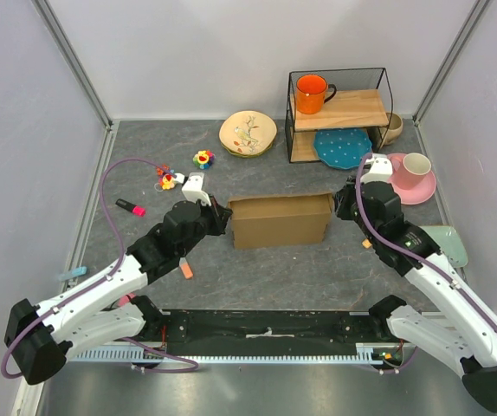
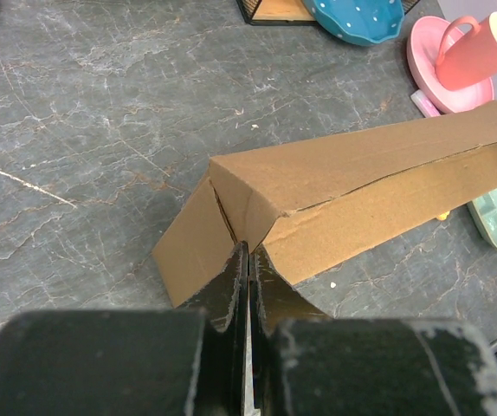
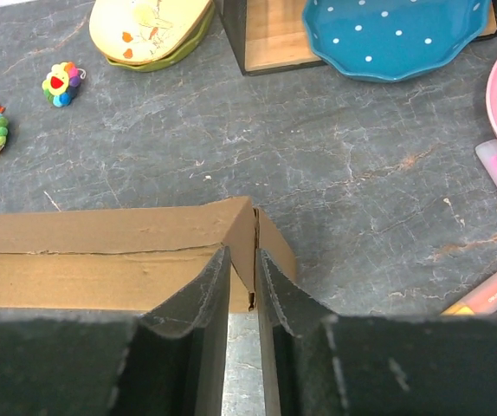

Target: Fold the paper box

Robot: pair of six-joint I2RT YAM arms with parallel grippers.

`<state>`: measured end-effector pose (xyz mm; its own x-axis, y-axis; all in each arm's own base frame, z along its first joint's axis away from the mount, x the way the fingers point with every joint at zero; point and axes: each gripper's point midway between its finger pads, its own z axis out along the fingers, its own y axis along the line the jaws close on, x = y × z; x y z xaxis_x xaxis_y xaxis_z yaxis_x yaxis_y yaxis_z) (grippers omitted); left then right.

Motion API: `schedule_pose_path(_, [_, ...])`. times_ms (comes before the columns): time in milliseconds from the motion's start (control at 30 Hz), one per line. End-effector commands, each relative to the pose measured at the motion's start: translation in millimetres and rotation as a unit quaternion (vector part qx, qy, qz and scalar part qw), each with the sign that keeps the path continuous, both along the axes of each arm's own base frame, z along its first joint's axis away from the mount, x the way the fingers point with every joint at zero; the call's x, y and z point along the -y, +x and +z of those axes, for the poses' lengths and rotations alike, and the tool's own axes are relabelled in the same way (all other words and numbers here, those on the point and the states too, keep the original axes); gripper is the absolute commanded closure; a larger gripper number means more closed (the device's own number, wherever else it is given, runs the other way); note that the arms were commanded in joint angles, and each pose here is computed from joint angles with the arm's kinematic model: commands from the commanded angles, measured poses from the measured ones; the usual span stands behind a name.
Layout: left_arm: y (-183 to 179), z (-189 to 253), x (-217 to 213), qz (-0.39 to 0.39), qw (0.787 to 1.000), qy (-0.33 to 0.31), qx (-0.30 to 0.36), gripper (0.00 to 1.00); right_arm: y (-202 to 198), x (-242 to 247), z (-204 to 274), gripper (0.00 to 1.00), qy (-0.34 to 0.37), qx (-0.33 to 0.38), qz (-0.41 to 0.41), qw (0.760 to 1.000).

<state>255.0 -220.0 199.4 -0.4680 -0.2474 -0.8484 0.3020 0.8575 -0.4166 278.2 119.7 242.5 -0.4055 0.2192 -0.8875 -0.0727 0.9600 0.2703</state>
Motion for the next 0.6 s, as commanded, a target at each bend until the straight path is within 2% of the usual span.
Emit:
schedule_pose_path(0, [-7.1, -19.1, -3.1, -0.015, 0.999, 0.044, -0.027, 0.98, 4.6, -1.5, 0.9, 0.75, 0.001, 0.012, 0.0, 1.0])
schedule_pose_path(167, [-6.7, -18.9, -3.3, -0.015, 0.998, 0.047, -0.025, 0.98, 2.6, 0.0, 6.2, 0.69, 0.005, 0.021, -0.002, 1.0])
schedule_pose_path(567, [-6.2, -19.9, -2.7, -0.016, 0.998, 0.05, -0.025, 0.98, 0.1, -3.4, -6.4, 0.71, 0.001, 0.004, 0.01, 1.0])
